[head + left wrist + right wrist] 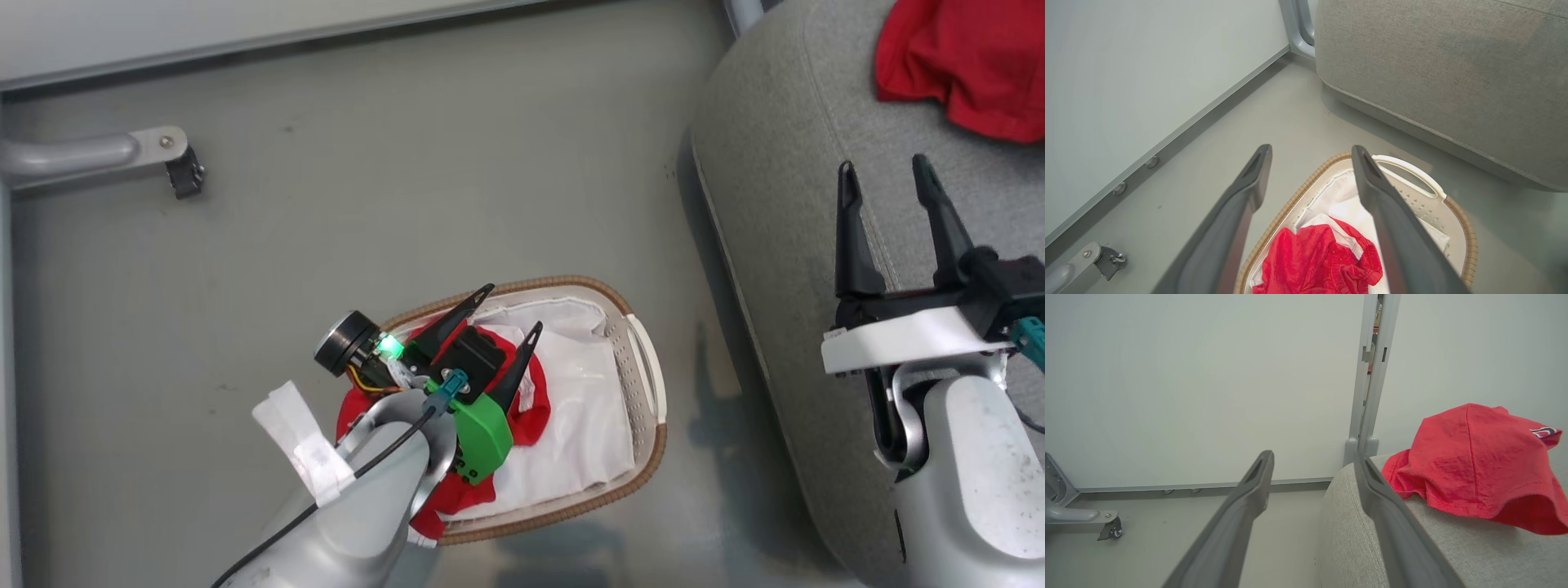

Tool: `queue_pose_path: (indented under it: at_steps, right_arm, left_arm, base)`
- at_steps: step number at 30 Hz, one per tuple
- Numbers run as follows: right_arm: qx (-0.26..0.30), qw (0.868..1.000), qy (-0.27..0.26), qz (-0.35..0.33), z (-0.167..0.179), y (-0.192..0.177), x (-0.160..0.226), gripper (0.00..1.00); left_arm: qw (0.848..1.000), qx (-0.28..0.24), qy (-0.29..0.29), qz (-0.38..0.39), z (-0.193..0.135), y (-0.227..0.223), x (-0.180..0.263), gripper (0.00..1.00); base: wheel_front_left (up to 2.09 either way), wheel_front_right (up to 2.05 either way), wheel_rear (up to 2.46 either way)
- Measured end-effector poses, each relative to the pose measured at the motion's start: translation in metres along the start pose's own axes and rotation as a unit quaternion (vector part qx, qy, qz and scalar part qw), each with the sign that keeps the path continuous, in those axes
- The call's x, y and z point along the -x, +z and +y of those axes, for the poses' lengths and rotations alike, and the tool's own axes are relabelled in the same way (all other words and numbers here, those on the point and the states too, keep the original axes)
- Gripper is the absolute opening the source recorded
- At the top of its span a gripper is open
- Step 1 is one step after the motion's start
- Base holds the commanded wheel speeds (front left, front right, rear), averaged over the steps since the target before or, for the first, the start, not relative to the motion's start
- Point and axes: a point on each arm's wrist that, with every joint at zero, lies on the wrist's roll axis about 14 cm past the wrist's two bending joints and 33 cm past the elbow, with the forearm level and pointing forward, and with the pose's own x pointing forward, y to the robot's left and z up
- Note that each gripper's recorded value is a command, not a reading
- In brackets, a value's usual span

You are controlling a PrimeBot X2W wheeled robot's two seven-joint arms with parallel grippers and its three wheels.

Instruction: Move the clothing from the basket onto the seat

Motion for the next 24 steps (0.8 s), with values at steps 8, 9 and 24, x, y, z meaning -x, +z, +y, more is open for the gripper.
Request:
queue_pose_path:
  at_steps: [8, 9, 24]
  right_arm:
    - [0.000, 1.000, -0.006, -0.017, -0.011, -0.011, -0.031, 1.00]
    - [0.001, 1.000, -0.006, -0.016, -0.012, -0.014, -0.033, 1.00]
    - [0.014, 1.000, -0.024, 0.007, -0.039, -0.057, -0.046, 1.00]
  left_arm:
    - [0.986, -0.042, -0.106, 0.124, -0.031, -0.089, -0.027, 1.00]
    - [0.983, -0.040, -0.116, 0.136, -0.034, -0.099, -0.028, 1.00]
    - [0.938, -0.053, -0.233, 0.251, -0.079, -0.212, -0.046, 1.00]
  base:
    - [0.00, 0.00, 0.00]
    - [0.00, 0.00, 0.00]
    - [0.00, 0.00, 0.00]
